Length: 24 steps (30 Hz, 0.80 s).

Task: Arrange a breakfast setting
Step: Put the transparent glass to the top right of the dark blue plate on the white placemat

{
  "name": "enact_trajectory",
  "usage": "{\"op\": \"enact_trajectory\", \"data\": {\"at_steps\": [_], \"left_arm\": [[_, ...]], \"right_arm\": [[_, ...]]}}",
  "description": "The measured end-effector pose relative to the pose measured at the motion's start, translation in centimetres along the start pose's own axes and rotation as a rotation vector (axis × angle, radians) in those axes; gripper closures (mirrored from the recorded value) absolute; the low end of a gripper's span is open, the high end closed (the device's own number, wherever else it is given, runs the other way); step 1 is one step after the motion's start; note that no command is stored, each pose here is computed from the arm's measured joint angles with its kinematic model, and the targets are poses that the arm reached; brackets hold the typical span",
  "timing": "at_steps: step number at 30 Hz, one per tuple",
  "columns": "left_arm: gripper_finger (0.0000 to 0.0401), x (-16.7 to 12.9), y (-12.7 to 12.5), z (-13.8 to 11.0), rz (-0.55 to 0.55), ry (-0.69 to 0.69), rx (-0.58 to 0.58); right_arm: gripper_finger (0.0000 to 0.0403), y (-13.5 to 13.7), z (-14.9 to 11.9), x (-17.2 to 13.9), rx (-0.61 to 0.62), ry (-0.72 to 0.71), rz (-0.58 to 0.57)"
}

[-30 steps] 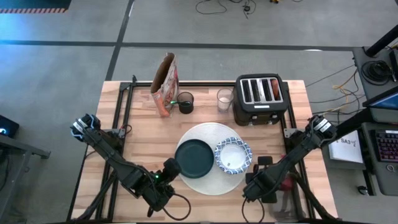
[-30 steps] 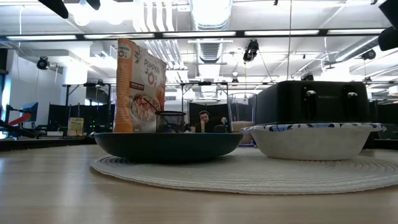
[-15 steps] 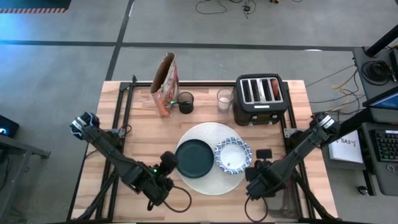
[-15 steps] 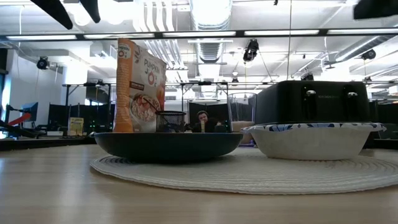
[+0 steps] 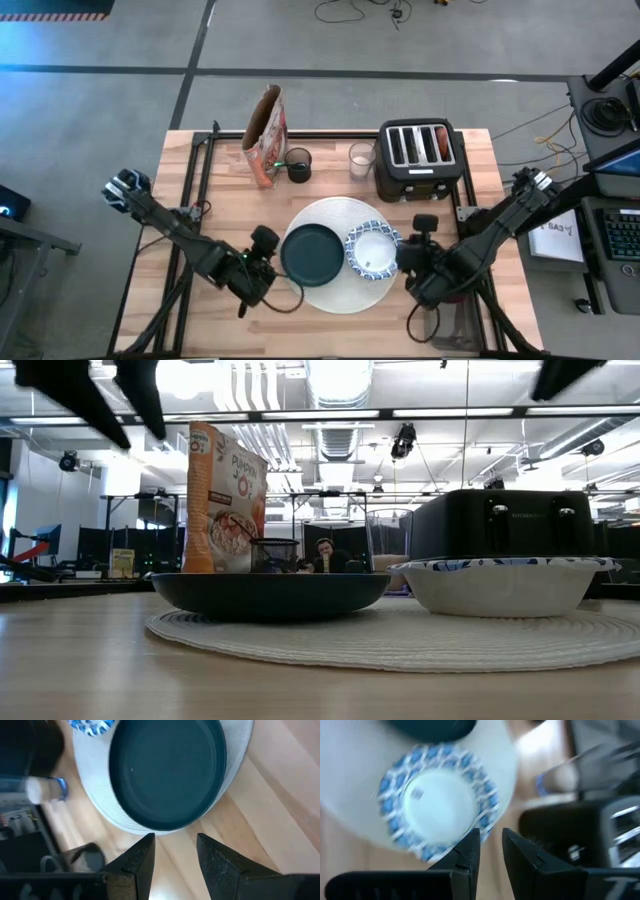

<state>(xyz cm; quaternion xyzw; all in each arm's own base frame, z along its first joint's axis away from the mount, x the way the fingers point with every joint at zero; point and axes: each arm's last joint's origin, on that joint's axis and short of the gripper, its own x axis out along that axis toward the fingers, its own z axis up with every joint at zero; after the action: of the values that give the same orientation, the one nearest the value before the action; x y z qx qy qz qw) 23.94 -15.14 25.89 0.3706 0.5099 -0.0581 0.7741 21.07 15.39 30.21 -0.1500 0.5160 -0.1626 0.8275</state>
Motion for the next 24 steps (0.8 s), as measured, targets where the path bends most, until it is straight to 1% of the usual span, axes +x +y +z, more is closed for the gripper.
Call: {"op": "enact_trajectory", "data": {"at_steps": [5, 8, 12, 15, 18, 20, 24], "left_arm": [[0.0272, 2.1, 0.0, -4.1, 0.027, -0.085, -0.096], [0.0272, 3.3, 0.0, -6.5, 0.059, -0.164, -0.136], [0.0272, 3.4, 0.4, -8.4, 0.106, -0.297, -0.234], [0.0272, 2.9, 0.6, -9.2, 0.120, -0.381, -0.336], [0.0273, 2.3, 0.9, -9.5, 0.111, -0.434, -0.440], [0.0276, 2.0, 1.0, -9.6, 0.106, -0.448, -0.476], [0.0284, 1.6, 1.2, -9.3, 0.106, -0.464, -0.494]], "right_arm": [[0.0332, -1.8, 0.0, -0.7, 0.047, -0.128, -0.094], [0.0331, -2.9, 0.1, -0.9, 0.108, -0.198, -0.133], [0.0330, -4.2, 0.3, -0.6, 0.217, -0.251, -0.120], [0.0331, -4.8, 0.2, -0.3, 0.266, -0.267, -0.092], [0.0333, -5.0, 0.0, 0.2, 0.252, -0.277, -0.044], [0.0334, -5.1, -0.1, 0.5, 0.237, -0.299, -0.012], [0.0335, -5.2, -0.5, 1.5, 0.188, -0.368, 0.059]]}}
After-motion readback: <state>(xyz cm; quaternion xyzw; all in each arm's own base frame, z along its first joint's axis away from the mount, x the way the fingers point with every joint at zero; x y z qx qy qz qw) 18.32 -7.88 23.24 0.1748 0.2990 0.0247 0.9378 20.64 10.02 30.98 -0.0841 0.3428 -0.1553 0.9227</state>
